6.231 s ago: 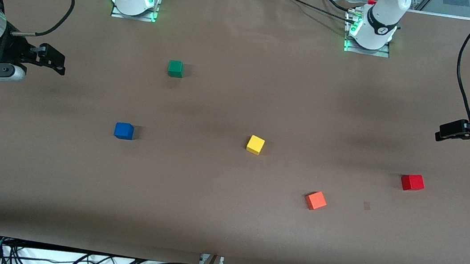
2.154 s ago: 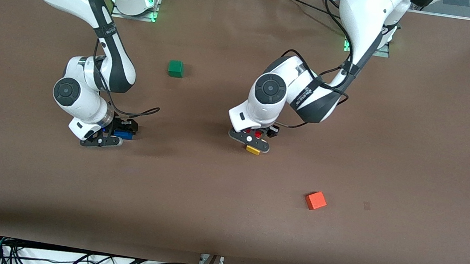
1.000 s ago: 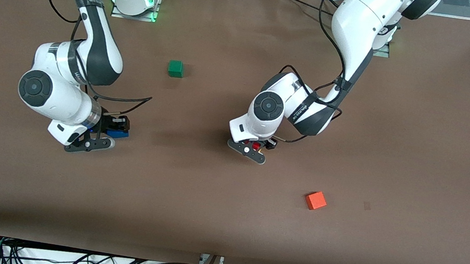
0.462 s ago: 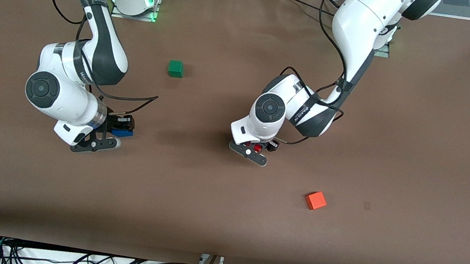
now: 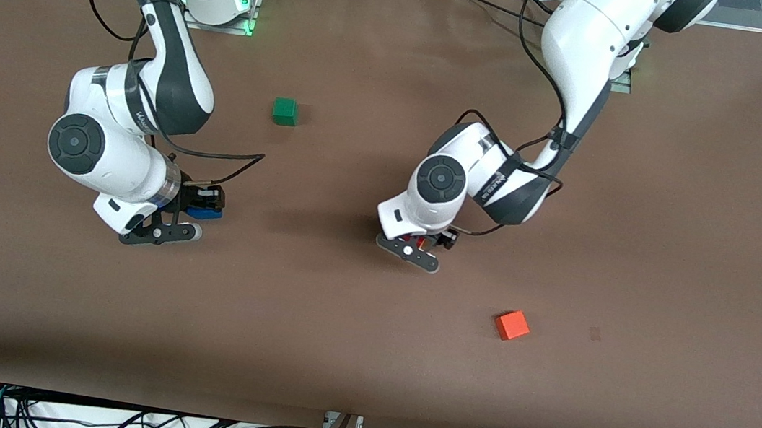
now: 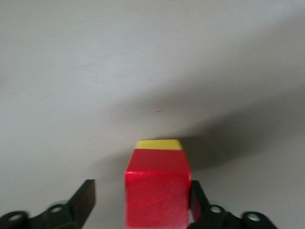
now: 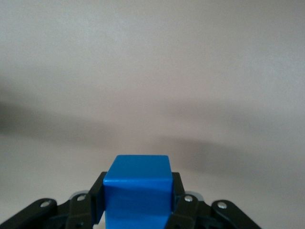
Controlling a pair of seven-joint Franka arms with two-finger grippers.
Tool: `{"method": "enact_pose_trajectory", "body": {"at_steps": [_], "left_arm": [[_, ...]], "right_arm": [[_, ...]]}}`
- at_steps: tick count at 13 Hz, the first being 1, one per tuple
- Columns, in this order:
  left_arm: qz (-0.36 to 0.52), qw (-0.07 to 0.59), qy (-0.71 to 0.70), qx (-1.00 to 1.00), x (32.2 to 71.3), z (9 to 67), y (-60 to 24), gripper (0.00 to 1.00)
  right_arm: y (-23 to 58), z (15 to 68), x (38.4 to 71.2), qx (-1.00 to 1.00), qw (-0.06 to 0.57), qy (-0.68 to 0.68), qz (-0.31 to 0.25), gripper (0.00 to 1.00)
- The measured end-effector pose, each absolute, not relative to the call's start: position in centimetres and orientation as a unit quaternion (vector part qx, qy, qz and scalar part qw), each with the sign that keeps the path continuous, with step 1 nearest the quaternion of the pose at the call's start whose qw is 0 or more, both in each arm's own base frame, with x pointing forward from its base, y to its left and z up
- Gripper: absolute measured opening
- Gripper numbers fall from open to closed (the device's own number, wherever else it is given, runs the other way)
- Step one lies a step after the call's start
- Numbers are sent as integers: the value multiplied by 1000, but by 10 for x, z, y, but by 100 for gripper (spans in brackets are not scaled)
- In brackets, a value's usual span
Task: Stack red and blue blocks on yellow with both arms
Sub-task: 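Lift the left gripper away while the right gripper carries blue over red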
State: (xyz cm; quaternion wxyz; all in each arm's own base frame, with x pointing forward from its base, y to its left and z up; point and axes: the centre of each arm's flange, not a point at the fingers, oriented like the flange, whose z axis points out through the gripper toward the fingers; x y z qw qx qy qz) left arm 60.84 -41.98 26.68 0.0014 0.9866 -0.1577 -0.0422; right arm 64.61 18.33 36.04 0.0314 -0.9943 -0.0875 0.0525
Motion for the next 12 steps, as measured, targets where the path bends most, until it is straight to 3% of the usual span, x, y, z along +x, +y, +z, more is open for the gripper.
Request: {"method": "enact_pose_trajectory", "body": {"at_steps": [1, 4, 7, 10, 12], "left_arm": [[-44, -2, -143, 989, 623, 295, -405, 100], [-29, -1, -79, 996, 672, 408, -322, 100], [19, 8, 13, 1000, 714, 484, -191, 100], [48, 11, 107, 993, 727, 529, -48, 100], [41, 8, 151, 988, 712, 558, 23, 100]], "right_arm": [[190, 368, 646, -995, 31, -83, 55, 55], [218, 379, 640, -996, 27, -57, 62, 55], [276, 386, 626, -998, 23, -9, 62, 55], [366, 393, 598, -996, 23, 61, 53, 55], [429, 395, 579, -993, 27, 105, 43, 55]]}}
